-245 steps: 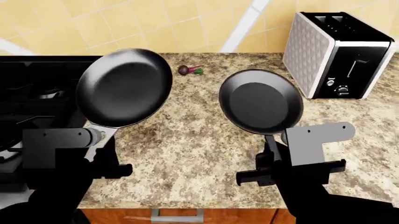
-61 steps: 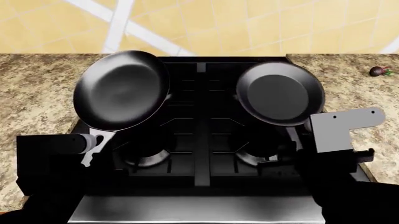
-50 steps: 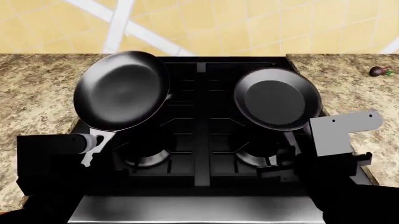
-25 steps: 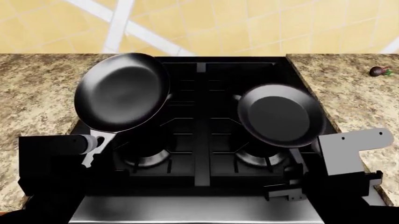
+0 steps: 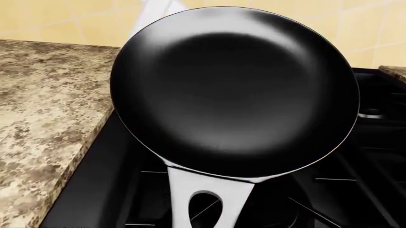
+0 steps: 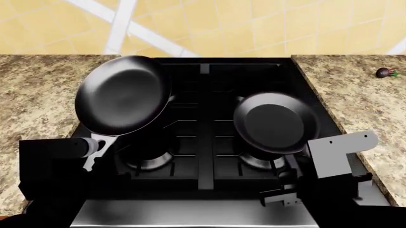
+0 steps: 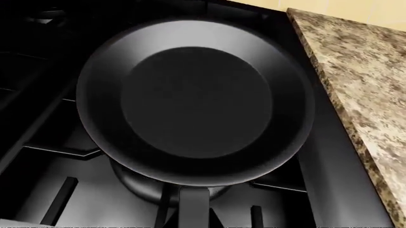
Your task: Place both pans onto different burners. Then place the beet and the dumpling on different pans.
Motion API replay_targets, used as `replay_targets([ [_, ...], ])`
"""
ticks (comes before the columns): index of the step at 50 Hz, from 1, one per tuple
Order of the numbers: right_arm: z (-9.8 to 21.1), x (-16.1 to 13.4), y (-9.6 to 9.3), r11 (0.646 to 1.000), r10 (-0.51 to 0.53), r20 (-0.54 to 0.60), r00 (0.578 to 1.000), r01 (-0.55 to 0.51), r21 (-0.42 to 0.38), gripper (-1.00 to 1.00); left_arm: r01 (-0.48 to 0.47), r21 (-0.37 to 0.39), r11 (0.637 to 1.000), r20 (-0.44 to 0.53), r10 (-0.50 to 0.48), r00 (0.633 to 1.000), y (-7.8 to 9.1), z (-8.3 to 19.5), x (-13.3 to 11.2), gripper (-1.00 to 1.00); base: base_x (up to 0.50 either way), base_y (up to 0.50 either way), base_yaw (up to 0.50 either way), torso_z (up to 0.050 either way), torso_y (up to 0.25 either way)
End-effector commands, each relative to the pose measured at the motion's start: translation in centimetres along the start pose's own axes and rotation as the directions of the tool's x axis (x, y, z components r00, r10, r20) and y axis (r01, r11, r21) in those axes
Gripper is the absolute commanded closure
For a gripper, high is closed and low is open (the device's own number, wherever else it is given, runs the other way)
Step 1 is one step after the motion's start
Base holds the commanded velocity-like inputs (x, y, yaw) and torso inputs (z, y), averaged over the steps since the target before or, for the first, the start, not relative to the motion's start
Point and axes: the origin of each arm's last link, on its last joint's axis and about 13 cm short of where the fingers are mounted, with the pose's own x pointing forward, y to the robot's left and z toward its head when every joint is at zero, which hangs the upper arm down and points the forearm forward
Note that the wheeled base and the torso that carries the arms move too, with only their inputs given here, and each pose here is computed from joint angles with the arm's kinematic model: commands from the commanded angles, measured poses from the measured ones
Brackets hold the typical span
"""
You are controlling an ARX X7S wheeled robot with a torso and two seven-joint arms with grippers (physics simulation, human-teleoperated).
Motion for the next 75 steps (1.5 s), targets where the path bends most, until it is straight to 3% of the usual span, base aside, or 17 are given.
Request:
replay_targets([
  [1, 0.1, 0.8, -0.2, 0.999, -0.047, 0.023, 0.999, 0.047, 0.005, 1.00, 0.006, -0.006, 1.000, 0.088, -0.005, 0.996, 0.5, 1.0, 0.1, 1.00, 0.00, 0.00, 0.00, 0.000, 0.000],
  [10, 0.0, 0.9, -0.2, 0.999, -0.045, 0.014, 0.999, 0.045, 0.008, 1.00, 0.006, -0.008, 1.000, 0.088, -0.005, 0.996, 0.5, 1.0, 0.1, 1.00, 0.00, 0.00, 0.00, 0.002, 0.005],
  [11, 0.0, 0.9, -0.2, 0.999, -0.042, 0.013, 0.999, 0.042, 0.008, -1.00, 0.006, -0.008, 1.000, 0.088, -0.005, 0.996, 0.5, 1.0, 0.1, 1.00, 0.00, 0.00, 0.00, 0.000, 0.000],
  [26, 1.3, 0.1, -0.6, 0.999, -0.041, 0.057, 0.998, 0.040, 0.015, -1.00, 0.007, -0.007, 1.000, 0.086, -0.006, 0.996, 0.4, 1.0, 0.3, 1.00, 0.00, 0.00, 0.00, 0.001, 0.002],
  [36, 4.5, -2.3, -1.4, 0.996, -0.079, 0.205, 0.975, 0.070, 0.049, -1.00, 0.003, 0.029, 1.000, 0.074, -0.005, 0.997, 0.4, 1.6, 0.8, 1.00, 0.00, 0.00, 0.00, 0.001, 0.003],
  [40, 5.3, -3.1, -2.0, 0.993, -0.113, 0.232, 0.966, 0.102, 0.060, -1.00, 0.026, 0.048, 0.998, 0.022, -0.027, 0.999, 0.4, 2.4, 1.3, 1.00, 0.00, 0.00, 0.00, 0.000, 0.003],
  [51, 5.0, -2.9, -2.2, 0.991, -0.132, 0.225, 0.965, 0.120, 0.065, -1.00, 0.057, 0.064, 0.996, -0.103, -0.050, 0.993, 1.1, 3.4, 2.5, 1.00, 0.00, 0.00, 0.00, 0.001, 0.002],
  [75, 4.6, -2.0, -2.1, 0.992, -0.120, 0.208, 0.971, 0.107, 0.072, -1.00, 0.084, 0.096, 0.992, -0.205, -0.063, 0.977, 1.2, 0.9, 1.4, 1.00, 0.00, 0.00, 0.00, 0.001, 0.003],
])
